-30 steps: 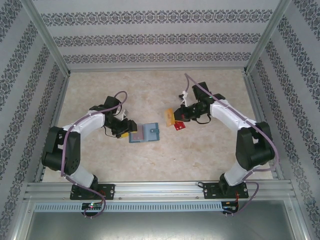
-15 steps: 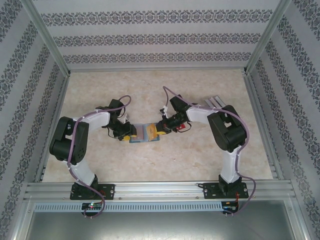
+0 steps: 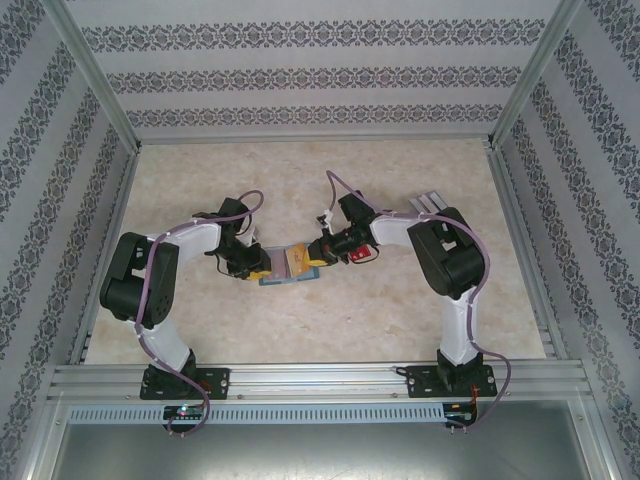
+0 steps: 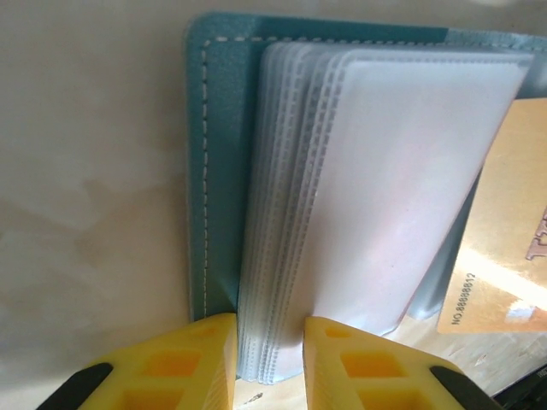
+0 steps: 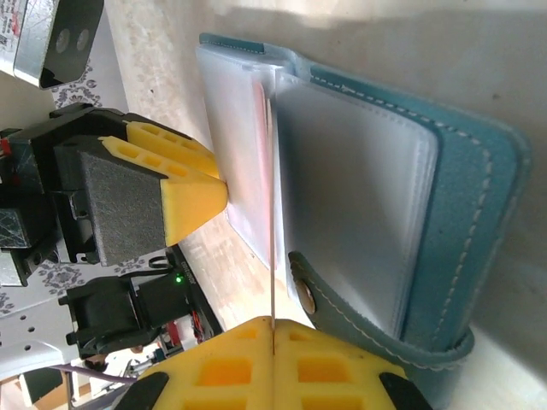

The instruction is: Put the credit cards into the card holder

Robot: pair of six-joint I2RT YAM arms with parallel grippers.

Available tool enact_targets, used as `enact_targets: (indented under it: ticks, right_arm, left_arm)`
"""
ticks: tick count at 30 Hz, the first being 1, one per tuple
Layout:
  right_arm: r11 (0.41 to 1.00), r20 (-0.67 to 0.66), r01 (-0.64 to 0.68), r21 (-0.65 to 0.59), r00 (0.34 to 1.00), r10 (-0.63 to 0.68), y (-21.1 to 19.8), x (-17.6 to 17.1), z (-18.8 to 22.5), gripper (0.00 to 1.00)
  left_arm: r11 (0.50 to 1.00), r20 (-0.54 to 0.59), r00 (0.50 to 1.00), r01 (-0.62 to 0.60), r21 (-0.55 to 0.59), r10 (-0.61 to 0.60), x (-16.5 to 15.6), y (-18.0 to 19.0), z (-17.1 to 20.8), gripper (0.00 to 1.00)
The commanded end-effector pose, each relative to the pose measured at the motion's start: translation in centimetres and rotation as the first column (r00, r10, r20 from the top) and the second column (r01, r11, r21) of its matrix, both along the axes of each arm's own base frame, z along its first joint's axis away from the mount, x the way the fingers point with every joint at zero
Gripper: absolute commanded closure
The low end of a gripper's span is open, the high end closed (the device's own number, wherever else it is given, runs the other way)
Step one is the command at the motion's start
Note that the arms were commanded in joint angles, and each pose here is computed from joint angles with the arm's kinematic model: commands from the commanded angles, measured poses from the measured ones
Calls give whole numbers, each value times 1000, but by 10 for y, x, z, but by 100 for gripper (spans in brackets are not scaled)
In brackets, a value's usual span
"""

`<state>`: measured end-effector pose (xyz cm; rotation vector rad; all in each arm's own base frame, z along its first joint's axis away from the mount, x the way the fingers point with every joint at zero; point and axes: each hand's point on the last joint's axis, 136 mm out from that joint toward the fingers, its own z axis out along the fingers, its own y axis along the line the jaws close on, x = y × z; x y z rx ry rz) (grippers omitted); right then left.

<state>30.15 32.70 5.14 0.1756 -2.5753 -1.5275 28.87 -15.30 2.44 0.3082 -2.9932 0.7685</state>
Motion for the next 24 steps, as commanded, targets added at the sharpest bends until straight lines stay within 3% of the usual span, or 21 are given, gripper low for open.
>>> enact_targets:
  ticks: [1,24]
  right_arm:
    - [1000,-29,-14,14,999,14,1,-6,-13,100]
    - [986,106,-84,143,992,69,14,-2,-4,100]
  left_arm:
    - [996,-11,1000,-11,88,12,0,11,-15,74]
    - [995,-20,1000,2,102,0,0,13,-18,76]
